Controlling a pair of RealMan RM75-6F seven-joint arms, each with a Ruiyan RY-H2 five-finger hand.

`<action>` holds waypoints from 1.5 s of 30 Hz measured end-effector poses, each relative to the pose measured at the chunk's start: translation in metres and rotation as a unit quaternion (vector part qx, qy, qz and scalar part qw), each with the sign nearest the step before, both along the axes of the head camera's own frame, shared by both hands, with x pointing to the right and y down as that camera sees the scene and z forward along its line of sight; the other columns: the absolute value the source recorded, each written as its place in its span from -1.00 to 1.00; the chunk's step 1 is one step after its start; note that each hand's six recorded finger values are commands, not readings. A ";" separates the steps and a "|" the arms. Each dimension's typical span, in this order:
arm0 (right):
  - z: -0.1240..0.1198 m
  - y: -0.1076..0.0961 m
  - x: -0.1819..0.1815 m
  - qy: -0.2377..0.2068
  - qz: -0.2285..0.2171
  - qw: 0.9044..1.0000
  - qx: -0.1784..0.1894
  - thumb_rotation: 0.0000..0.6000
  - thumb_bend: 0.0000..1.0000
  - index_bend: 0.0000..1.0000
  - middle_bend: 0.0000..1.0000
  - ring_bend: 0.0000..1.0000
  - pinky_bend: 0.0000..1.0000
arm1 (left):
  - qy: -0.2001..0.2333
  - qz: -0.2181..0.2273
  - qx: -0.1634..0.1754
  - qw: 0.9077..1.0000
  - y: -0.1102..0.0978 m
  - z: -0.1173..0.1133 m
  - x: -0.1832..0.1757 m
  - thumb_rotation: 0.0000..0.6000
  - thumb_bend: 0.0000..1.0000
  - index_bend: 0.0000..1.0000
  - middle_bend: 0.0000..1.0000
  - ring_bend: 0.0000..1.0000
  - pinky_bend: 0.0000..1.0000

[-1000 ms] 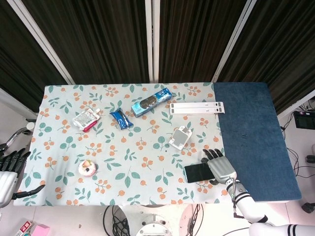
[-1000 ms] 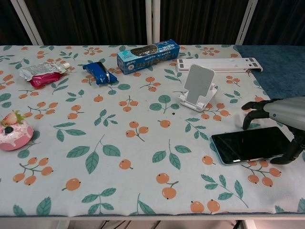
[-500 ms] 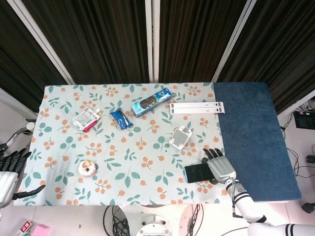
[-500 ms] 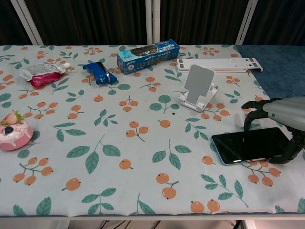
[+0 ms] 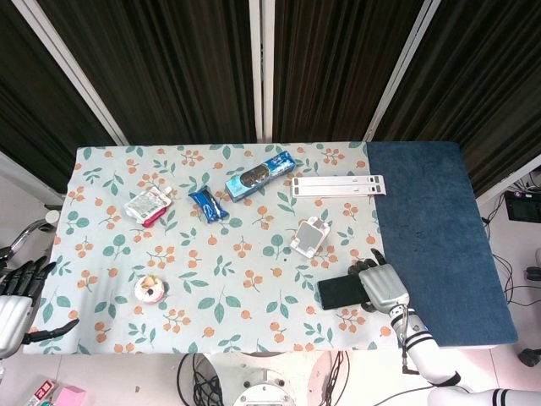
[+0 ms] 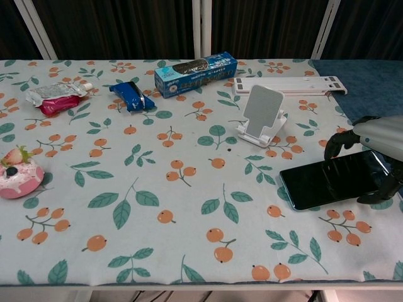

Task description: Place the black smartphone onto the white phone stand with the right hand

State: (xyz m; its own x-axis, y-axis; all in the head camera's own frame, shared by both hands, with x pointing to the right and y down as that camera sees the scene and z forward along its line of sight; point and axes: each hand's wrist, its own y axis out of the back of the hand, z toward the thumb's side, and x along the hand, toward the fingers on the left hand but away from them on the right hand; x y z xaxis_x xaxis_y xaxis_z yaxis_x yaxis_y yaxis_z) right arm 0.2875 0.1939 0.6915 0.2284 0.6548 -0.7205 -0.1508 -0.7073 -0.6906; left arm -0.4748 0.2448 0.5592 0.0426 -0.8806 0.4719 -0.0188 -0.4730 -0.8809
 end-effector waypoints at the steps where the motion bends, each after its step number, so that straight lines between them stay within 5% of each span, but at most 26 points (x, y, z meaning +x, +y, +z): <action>1: 0.000 0.000 0.000 0.001 0.000 1.000 0.002 1.00 -0.65 0.28 -0.36 -0.34 -1.00 | 0.000 0.000 0.000 1.000 0.000 0.000 0.000 -0.31 -1.00 -0.90 -0.99 -1.00 -0.76; 12: -0.015 -0.009 0.003 -0.004 -0.003 0.999 0.037 1.00 -0.65 0.31 -0.19 -0.15 -1.00 | -0.001 -0.002 0.002 1.000 0.001 -0.001 -0.001 -0.31 -1.00 -0.90 -0.99 -1.00 -0.76; 21: -0.080 -0.041 -0.002 -0.021 -0.063 0.986 0.151 1.00 -0.65 0.31 -0.19 -0.15 -0.98 | 0.000 -0.002 0.010 1.000 -0.001 -0.006 -0.002 -0.29 -1.00 -0.90 -0.99 -1.00 -0.76; 27: -0.122 -0.068 -0.014 0.033 -0.151 0.958 0.240 1.00 -0.65 0.28 -0.18 -0.15 -0.89 | 0.001 -0.002 0.009 1.000 -0.002 -0.006 -0.003 -0.29 -1.00 -0.90 -0.99 -1.00 -0.76; 32: -0.144 -0.087 -0.036 0.107 -0.227 0.925 0.286 1.00 -0.65 0.28 -0.19 -0.15 -0.82 | 0.009 -0.009 0.007 1.000 -0.003 -0.006 -0.004 -0.30 -1.00 -0.90 -0.99 -1.00 -0.76; 45: -0.131 -0.124 -0.103 0.274 -0.351 0.853 0.272 1.00 -0.65 0.25 -0.18 -0.15 -0.73 | 0.021 -0.019 -0.006 1.000 -0.006 -0.005 -0.007 -0.31 -1.00 -0.90 -0.99 -1.00 -0.76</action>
